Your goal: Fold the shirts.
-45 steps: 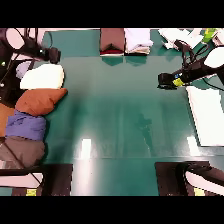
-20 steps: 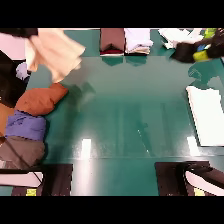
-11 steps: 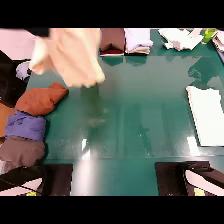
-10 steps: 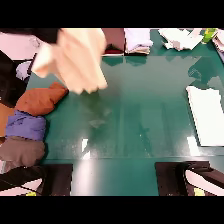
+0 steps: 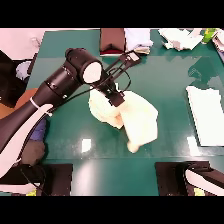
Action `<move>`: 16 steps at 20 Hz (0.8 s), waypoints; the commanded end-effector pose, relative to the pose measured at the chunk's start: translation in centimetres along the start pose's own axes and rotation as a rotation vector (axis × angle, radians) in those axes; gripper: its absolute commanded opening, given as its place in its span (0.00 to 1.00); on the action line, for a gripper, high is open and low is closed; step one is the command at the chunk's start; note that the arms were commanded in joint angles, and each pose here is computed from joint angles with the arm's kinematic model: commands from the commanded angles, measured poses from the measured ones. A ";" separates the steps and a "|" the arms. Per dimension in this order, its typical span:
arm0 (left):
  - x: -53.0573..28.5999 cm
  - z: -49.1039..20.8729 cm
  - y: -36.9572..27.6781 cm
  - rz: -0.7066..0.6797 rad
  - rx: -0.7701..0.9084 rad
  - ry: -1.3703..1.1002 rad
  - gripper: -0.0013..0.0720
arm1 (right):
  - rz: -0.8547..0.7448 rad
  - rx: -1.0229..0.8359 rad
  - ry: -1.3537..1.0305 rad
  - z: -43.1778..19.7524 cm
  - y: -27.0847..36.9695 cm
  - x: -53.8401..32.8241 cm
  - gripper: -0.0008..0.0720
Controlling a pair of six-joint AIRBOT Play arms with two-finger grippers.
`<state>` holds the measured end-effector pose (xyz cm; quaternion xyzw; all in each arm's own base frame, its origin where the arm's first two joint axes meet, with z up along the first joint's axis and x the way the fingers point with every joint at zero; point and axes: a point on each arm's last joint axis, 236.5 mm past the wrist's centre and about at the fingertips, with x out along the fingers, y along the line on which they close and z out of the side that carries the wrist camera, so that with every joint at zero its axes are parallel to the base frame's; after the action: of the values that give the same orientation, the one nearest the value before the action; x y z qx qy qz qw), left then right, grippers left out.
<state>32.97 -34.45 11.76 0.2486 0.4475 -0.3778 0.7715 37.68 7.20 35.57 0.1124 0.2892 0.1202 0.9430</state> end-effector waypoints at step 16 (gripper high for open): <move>13.4 -13.8 15.9 -0.022 -0.745 0.243 0.72 | 0.029 -0.016 0.263 -5.4 0.9 5.8 0.04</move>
<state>43.09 -18.92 -3.02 0.0242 0.6265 -0.1649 0.7614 38.80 9.05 29.90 0.1006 0.3864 0.1355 0.9068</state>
